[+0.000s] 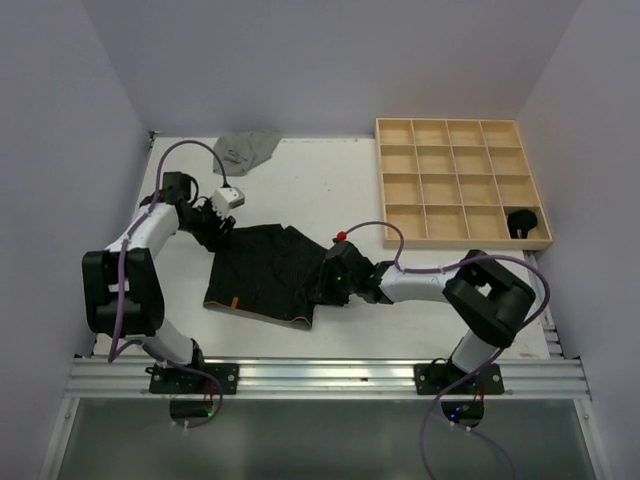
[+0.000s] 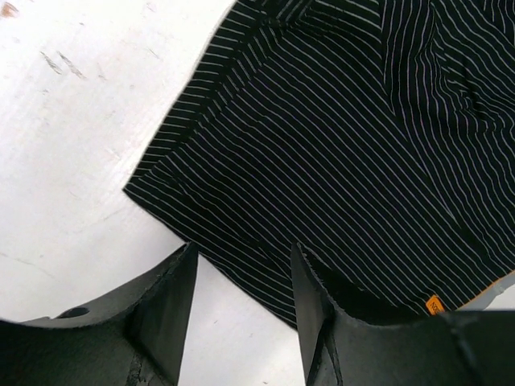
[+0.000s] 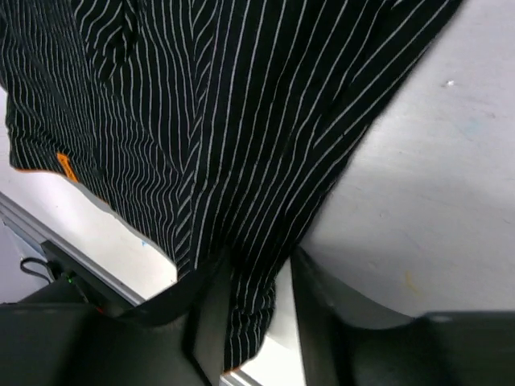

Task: Roll the underwear
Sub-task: Flatten the underwear

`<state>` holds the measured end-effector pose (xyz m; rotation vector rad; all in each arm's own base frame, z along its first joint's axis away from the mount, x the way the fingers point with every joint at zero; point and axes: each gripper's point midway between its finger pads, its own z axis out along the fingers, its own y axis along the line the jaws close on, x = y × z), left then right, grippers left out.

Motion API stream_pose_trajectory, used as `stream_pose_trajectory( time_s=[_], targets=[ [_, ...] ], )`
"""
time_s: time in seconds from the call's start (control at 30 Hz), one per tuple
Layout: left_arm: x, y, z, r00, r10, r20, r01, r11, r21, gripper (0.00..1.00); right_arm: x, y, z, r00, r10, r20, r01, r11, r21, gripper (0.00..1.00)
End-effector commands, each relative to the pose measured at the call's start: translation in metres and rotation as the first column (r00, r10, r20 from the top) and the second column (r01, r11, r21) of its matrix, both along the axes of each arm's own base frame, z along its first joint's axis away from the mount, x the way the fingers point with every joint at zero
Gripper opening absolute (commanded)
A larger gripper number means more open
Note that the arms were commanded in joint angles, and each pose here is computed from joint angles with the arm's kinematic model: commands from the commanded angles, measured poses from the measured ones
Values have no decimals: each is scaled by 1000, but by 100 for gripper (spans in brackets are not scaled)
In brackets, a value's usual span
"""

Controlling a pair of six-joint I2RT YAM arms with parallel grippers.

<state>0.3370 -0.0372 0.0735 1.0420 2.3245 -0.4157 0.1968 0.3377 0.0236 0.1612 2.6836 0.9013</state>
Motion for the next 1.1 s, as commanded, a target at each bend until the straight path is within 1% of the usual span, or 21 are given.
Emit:
stream_pose_trajectory(
  time_s=[0.0, 0.03, 0.07, 0.13, 0.27, 0.3, 0.37, 0.43, 0.47, 0.53, 0.57, 0.6, 0.63, 0.67, 0.7, 0.77, 0.8, 0.83, 0.9, 0.93, 1.07],
  targets=[
    [0, -2, -11, 1000, -7, -6, 7, 1000, -16, 53, 12, 1, -15, 999, -49, -3, 48, 998, -38, 35],
    [0, 0, -18, 1000, 0, -27, 0, 1000, -7, 49, 17, -2, -24, 998, -61, -7, 60, 996, -63, 28],
    [-2, 0, -29, 998, 4, -66, -4, 1000, -7, 47, 27, -7, -26, 997, -83, -4, 82, 994, -75, 14],
    [3, 3, -38, 995, 28, -93, -29, 1000, -3, 39, 41, -11, -31, 995, -96, -4, 95, 991, -96, 0],
    [30, 3, -59, 984, 100, -150, -104, 994, -22, 24, 78, -19, -28, 990, -138, 28, 140, 985, -104, 0],
    [51, 4, -51, 986, 114, -121, -118, 993, -29, 21, 96, -17, -19, 988, -143, 61, 149, 984, -94, 0],
    [66, 2, -63, 974, 148, -172, -159, 986, -52, 15, 110, -25, -18, 988, -136, 78, 146, 981, -130, 0],
    [103, 1, -44, 979, 163, -121, -174, 981, -82, 13, 130, -18, -2, 985, -124, 119, 139, 983, -123, 0],
    [111, -1, -45, 977, 168, -132, -181, 978, -99, 13, 135, -19, 0, 986, -110, 128, 127, 983, -132, 0],
    [129, -6, -20, 984, 151, -90, -163, 977, -140, 32, 149, -13, 22, 981, -50, 187, 78, 986, -149, 0],
    [128, -7, -5, 987, 142, -71, -151, 977, -148, 39, 146, -19, 24, 983, -28, 182, 64, 979, -192, 15],
    [126, -8, 5, 991, 124, -50, -131, 980, -151, 48, 153, -24, 45, 969, -9, 248, 63, 976, -210, 21],
    [122, -7, 14, 996, 92, -10, -93, 986, -135, 51, 153, -29, 52, 963, 3, 271, 61, 972, -228, 27],
    [117, -5, 45, 995, 75, 71, -66, 991, -117, 53, 151, -36, 62, 957, 15, 291, 59, 967, -246, 34],
    [99, -4, 41, 996, 52, 69, -46, 994, -95, 55, 146, -44, 77, 942, 50, 331, 40, 965, -261, 35],
    [80, 4, 74, 975, -51, 217, 49, 999, 15, 56, 135, -58, 85, 936, 87, 341, 23, 952, -305, 36],
    [59, 6, 61, 975, -90, 203, 81, 995, 50, 56, 124, -66, 78, 938, 115, 327, 0, 943, -333, 36],
    [49, 12, 79, 944, -170, 282, 135, 981, 140, 56, 114, -64, 87, 928, 138, 346, -21, 947, -321, 36],
    [23, 17, 63, 934, -238, 266, 185, 960, 208, 56, 93, -66, 73, 928, 185, 322, -64, 934, -352, 36],
    [17, 18, 72, 902, -300, 310, 224, 940, 259, 56, 87, -65, 67, 927, 201, 316, -73, 925, -373, 36],
    [-5, 12, 59, 863, -397, 314, 310, 905, 290, 56, 58, -36, 38, 912, 261, 315, -118, 905, -409, 41]
  ],
)
